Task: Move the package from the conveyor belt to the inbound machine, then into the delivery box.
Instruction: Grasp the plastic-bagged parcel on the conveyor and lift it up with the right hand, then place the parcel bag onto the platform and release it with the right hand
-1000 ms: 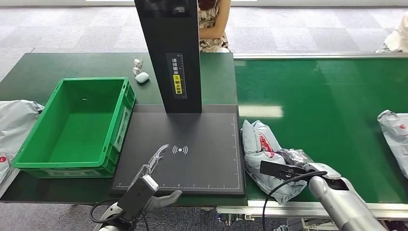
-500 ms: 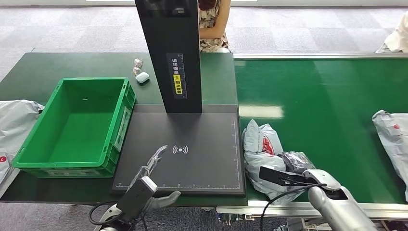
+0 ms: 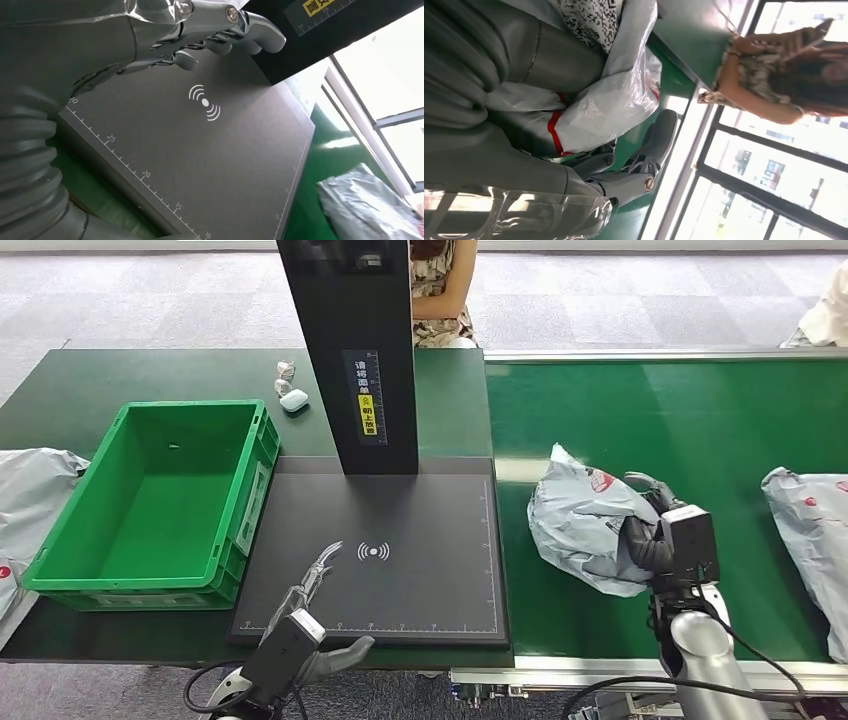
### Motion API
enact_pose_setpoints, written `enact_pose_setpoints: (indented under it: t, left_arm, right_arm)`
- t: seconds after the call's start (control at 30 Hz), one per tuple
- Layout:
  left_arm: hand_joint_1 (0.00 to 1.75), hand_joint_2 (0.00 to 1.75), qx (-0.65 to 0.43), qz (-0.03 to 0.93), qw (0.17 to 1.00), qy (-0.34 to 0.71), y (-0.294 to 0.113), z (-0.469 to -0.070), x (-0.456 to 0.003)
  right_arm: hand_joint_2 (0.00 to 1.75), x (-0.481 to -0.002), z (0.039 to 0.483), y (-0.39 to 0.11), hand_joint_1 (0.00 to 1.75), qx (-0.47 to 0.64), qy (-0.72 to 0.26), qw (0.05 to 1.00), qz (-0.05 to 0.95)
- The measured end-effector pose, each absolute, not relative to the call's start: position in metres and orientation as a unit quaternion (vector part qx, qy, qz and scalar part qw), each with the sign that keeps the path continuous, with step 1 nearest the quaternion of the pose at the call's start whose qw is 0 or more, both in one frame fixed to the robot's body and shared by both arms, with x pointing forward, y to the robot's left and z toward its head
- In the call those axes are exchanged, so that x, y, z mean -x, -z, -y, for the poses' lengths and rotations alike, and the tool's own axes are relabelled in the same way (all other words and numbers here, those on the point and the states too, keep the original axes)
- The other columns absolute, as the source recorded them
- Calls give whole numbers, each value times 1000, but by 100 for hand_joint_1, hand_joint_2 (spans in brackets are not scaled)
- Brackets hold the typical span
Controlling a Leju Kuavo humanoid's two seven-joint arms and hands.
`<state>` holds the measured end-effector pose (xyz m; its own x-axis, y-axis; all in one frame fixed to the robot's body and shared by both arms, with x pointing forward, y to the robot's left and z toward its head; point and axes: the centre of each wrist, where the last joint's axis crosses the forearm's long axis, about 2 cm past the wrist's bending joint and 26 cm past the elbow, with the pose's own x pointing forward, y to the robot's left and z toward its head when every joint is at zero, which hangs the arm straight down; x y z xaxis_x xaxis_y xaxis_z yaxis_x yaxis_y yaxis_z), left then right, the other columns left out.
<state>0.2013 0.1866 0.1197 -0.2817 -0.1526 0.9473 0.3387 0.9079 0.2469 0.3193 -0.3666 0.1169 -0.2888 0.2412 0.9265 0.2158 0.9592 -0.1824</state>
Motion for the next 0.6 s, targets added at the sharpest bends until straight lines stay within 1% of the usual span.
enact_pose_setpoints:
  t: [0.2, 0.33, 0.47, 0.6]
  left_arm:
    - [0, 175, 58, 776, 594, 203, -120, -187, -201]
    - [0, 175, 54, 780, 591, 200, -120, -187, -201]
    - [0, 175, 53, 781, 590, 198, -119, -187, -200]
    - [0, 175, 52, 782, 588, 198, -120, -185, -200]
  right_arm:
    - [175, -321, 356, -135, 175, 109, 58, 530, 839]
    - [175, -326, 345, -151, 175, 72, 85, 492, 863]
    - [175, -340, 324, -174, 175, 23, 81, 468, 880]
    - [175, -362, 287, -203, 175, -56, 46, 458, 886]
